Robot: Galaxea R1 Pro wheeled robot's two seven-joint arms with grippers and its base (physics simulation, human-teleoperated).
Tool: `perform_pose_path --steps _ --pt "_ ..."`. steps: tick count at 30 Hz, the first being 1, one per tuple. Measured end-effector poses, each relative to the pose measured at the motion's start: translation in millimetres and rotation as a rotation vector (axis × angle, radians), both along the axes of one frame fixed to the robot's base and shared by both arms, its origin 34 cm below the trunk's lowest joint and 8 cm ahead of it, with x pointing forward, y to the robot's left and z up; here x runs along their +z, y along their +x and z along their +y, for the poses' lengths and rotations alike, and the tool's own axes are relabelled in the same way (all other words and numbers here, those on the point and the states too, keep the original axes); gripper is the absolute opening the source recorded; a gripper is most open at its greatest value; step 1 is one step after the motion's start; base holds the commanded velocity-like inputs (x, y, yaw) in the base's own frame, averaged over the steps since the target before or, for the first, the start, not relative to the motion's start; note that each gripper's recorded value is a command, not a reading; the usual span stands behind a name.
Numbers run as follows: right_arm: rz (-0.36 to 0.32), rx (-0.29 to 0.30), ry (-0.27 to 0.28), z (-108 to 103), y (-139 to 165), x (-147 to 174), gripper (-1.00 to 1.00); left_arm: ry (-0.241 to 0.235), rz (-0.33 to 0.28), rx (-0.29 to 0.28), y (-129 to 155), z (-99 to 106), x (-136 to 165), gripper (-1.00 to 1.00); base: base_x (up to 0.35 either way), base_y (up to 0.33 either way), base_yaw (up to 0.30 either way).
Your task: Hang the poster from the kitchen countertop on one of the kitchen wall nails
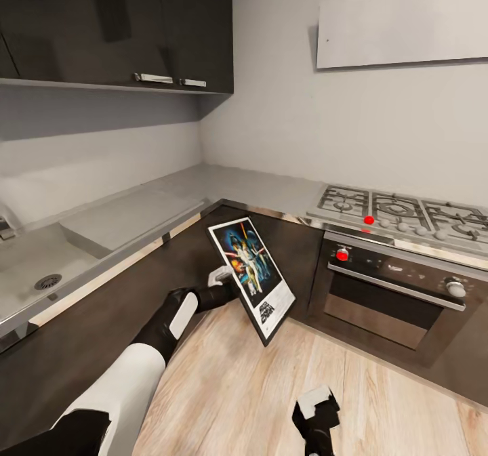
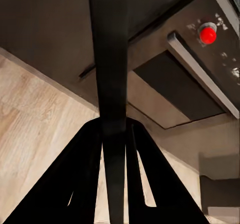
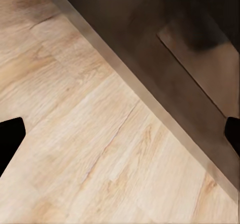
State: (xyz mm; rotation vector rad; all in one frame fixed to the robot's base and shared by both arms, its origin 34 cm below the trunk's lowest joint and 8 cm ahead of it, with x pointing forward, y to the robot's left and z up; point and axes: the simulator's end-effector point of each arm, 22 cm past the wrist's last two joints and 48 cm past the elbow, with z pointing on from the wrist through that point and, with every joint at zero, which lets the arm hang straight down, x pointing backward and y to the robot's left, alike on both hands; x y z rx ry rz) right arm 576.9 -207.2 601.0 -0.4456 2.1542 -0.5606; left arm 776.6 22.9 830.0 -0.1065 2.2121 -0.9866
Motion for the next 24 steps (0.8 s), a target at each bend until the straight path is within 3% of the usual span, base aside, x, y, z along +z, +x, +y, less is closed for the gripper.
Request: perform_pose_path --steps 5,12,15,20,24 --pt "0.029 -0.006 -0.017 5 11 4 1.00 0.016 0.019 0.017 0 4 -6 -1.00 0.000 0.000 0.000" --pt "0.016 -0.005 -0.021 10 33 17 1.00 0.023 0.025 0.020 -1 4 -9 -1.00 0.000 0.000 0.000" --pt "-0.004 0.050 -0.028 33 42 26 1.00 0.036 0.047 0.015 -5 3 -19 -1.00 0.000 0.000 0.000" --pt "-0.043 0.090 -0.038 45 58 42 1.00 0.061 0.072 0.046 -4 10 -26 -1.00 0.000 0.000 0.000" --pt "-0.066 0.124 -0.043 56 64 50 1.00 0.033 0.095 0.066 -5 9 -27 -1.00 0.000 0.000 0.000"
